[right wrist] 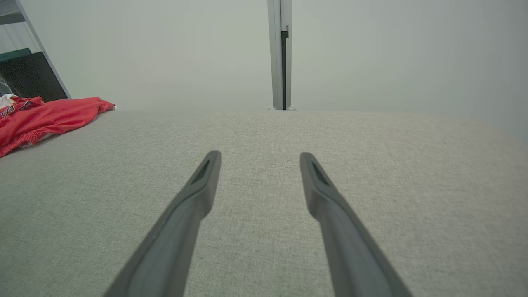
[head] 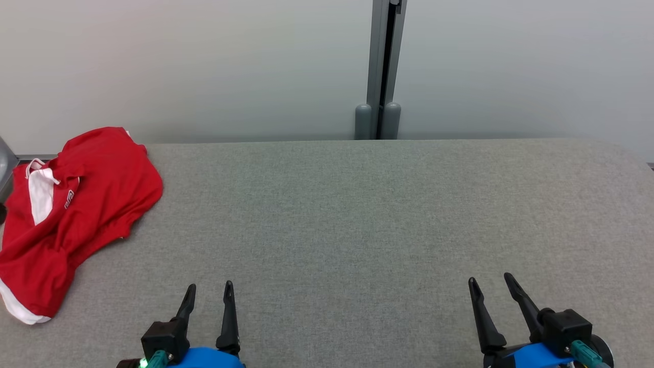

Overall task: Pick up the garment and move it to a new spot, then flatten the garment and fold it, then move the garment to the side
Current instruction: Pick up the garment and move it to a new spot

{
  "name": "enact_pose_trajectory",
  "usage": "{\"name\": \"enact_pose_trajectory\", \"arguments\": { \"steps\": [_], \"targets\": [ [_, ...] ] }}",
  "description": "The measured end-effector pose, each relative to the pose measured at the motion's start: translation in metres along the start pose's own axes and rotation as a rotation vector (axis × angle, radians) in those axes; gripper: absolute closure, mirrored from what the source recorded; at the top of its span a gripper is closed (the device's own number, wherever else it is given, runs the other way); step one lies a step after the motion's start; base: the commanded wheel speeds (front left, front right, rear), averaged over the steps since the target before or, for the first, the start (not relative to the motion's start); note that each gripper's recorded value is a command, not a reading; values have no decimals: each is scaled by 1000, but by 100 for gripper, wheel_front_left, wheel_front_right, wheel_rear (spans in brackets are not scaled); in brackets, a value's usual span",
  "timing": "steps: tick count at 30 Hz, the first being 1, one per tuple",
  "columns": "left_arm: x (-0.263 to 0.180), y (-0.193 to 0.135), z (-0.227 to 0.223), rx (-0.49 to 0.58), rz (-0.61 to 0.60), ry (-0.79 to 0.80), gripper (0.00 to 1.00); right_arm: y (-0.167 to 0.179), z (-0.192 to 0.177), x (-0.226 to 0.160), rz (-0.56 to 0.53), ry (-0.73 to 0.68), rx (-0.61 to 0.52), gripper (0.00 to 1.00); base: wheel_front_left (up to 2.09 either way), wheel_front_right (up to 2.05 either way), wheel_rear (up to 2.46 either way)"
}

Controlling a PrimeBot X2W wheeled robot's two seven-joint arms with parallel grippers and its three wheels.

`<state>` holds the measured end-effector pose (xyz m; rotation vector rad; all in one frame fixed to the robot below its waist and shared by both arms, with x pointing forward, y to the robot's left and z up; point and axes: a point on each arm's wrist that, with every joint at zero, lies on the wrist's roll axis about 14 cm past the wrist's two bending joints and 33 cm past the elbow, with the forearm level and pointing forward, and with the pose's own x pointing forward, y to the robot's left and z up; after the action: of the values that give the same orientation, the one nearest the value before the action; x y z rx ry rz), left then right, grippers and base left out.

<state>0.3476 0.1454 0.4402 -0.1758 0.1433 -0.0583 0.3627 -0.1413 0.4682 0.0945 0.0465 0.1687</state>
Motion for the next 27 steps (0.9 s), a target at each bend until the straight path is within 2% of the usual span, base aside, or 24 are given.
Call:
{"name": "enact_pose_trajectory", "arguments": {
  "steps": [9,19,27],
  "targets": [
    [-8,13,8,2,36,-30,0,17,2,10,55,-5,-2,0,0,0,0],
    [-48,78,29,15,244,-110,0,92,11,42,280,-22,-1,0,0,0,0],
    [-89,122,27,5,417,-122,0,145,-3,55,434,19,0,0,0,0,0]
  ]
}}
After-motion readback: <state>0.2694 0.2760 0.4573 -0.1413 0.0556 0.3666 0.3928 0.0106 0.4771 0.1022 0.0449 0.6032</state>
